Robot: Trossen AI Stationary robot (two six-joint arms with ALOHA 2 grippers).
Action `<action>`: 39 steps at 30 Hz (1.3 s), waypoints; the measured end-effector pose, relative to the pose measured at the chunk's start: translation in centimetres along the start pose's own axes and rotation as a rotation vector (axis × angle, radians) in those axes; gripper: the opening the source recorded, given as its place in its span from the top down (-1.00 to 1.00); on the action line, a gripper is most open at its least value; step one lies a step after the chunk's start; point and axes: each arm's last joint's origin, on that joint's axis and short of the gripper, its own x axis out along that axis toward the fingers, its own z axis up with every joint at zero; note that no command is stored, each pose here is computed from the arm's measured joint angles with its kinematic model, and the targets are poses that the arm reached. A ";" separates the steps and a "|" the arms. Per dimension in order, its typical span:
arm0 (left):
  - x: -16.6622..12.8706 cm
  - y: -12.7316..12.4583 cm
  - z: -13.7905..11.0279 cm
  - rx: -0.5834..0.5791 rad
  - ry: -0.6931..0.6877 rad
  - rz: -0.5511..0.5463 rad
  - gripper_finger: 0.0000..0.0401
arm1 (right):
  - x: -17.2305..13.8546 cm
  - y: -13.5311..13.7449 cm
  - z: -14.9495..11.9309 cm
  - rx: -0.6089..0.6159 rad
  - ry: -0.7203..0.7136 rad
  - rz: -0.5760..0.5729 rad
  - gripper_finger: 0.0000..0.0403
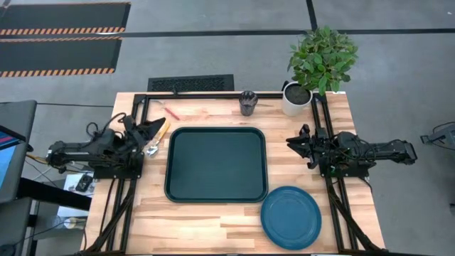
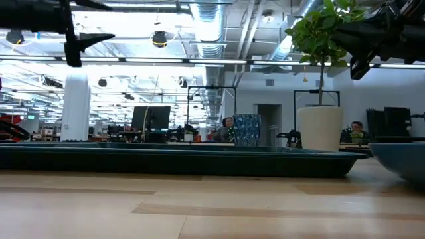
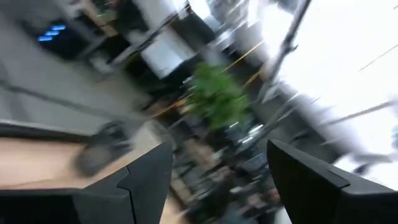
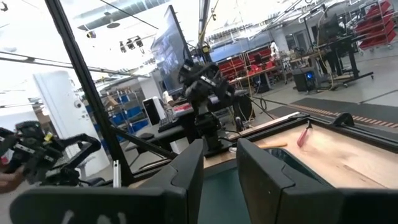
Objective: Pick and place plate/cup/fork/spoon on tray
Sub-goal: Put the yellow spoon on the black serving tray
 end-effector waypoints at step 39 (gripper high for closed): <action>8.0 6.0 -1.2 0.634 1.074 1.329 -0.24 | 0.0 -0.4 -0.7 0.002 0.056 -0.074 0.39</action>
